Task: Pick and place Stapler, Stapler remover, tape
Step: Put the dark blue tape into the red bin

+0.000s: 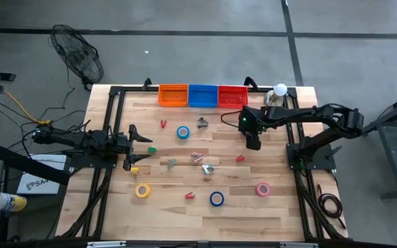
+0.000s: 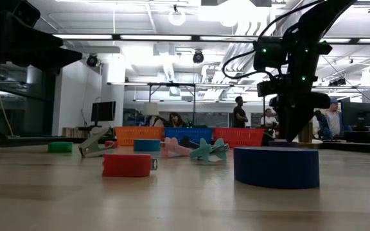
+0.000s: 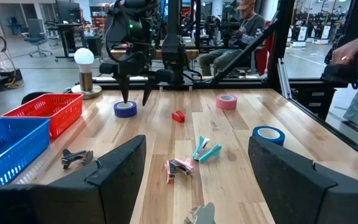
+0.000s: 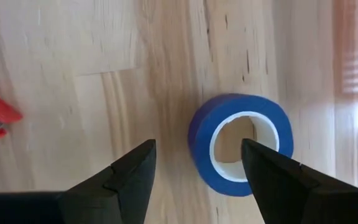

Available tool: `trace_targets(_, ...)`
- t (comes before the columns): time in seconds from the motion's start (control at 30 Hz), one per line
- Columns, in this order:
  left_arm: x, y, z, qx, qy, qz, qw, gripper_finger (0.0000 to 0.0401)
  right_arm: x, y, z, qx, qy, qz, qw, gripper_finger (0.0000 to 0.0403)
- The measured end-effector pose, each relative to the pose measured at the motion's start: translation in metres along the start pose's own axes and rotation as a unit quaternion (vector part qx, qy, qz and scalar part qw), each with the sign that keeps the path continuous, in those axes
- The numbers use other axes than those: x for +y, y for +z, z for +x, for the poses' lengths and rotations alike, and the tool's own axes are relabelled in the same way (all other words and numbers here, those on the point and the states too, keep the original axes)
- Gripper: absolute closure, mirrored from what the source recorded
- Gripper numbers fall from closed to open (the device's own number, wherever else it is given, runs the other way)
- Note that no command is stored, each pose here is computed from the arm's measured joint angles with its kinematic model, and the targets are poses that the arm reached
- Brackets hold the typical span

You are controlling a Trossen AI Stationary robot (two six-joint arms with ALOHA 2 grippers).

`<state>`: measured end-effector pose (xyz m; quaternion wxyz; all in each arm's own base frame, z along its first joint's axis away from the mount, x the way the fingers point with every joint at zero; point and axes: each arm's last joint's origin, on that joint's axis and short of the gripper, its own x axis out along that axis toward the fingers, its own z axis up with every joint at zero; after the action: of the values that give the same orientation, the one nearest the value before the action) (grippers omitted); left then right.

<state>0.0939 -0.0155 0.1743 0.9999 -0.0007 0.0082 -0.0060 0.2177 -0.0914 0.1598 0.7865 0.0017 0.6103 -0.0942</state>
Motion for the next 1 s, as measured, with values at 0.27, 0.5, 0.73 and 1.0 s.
trace_targets(0.27,0.0,0.0,0.0,0.0,0.0,0.0,1.0,0.0121,0.0,0.004,0.017,0.008,0.011,-0.007,1.0,0.018)
trace_targets(0.5,0.0,0.0,0.0,0.0,0.0,0.0,1.0,0.0121,0.001,0.004,0.029,0.03,0.021,-0.006,0.999,0.0188)
trace_targets(0.73,0.0,0.0,0.0,0.0,0.0,0.0,1.0,0.0121,0.001,0.004,0.024,0.022,0.015,-0.002,1.0,0.0219)
trace_targets(1.0,0.0,0.0,0.0,0.0,0.0,0.0,1.0,0.0121,0.0,0.004,0.021,0.016,0.008,-0.001,1.0,0.0296)
